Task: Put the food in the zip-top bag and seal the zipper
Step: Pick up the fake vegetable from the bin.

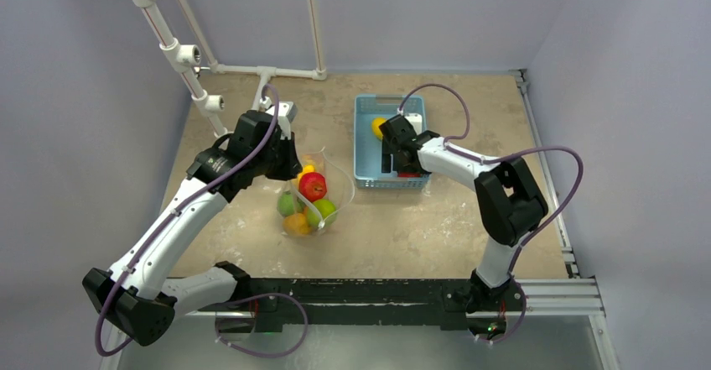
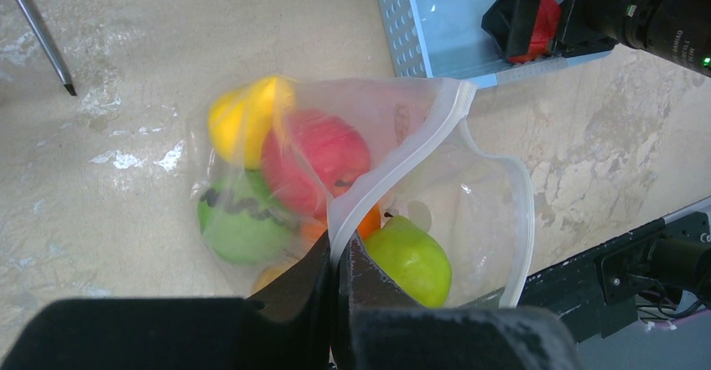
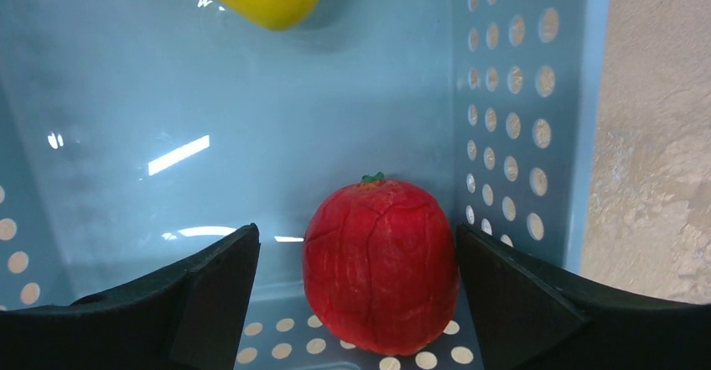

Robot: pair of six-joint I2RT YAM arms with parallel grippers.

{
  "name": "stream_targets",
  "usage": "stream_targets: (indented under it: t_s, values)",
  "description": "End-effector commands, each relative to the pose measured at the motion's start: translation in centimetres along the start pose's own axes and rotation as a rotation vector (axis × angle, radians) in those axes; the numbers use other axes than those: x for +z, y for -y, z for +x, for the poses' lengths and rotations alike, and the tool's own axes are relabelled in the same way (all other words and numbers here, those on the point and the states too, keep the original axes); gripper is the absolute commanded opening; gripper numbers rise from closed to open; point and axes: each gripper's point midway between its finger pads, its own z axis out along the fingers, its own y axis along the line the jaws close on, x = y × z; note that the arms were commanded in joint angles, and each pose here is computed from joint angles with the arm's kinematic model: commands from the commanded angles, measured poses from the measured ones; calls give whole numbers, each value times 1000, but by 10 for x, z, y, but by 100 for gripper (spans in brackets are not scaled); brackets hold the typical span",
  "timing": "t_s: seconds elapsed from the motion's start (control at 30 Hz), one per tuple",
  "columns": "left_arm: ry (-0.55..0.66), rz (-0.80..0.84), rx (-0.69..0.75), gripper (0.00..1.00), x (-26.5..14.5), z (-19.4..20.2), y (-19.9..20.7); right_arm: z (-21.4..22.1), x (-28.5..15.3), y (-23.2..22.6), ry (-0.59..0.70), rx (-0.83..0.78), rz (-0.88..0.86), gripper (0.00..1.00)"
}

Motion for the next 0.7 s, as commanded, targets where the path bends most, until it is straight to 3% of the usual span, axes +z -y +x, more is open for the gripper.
stream_targets:
  t_s: [0.0, 0.17, 0.43, 0.67]
  values:
    - [33, 5, 20, 0, 3, -8, 1, -2, 6, 0, 10, -3, 6, 87]
    - [32, 1, 22, 0, 4, -8, 1, -4, 6, -5, 12, -9, -18, 76]
    - [34, 5, 18, 0, 5, -9, 2, -23, -11, -11, 50, 8, -57, 35]
    - [35, 6, 14, 0, 4, -9, 2, -71, -47, -13, 163, 64, -82, 28]
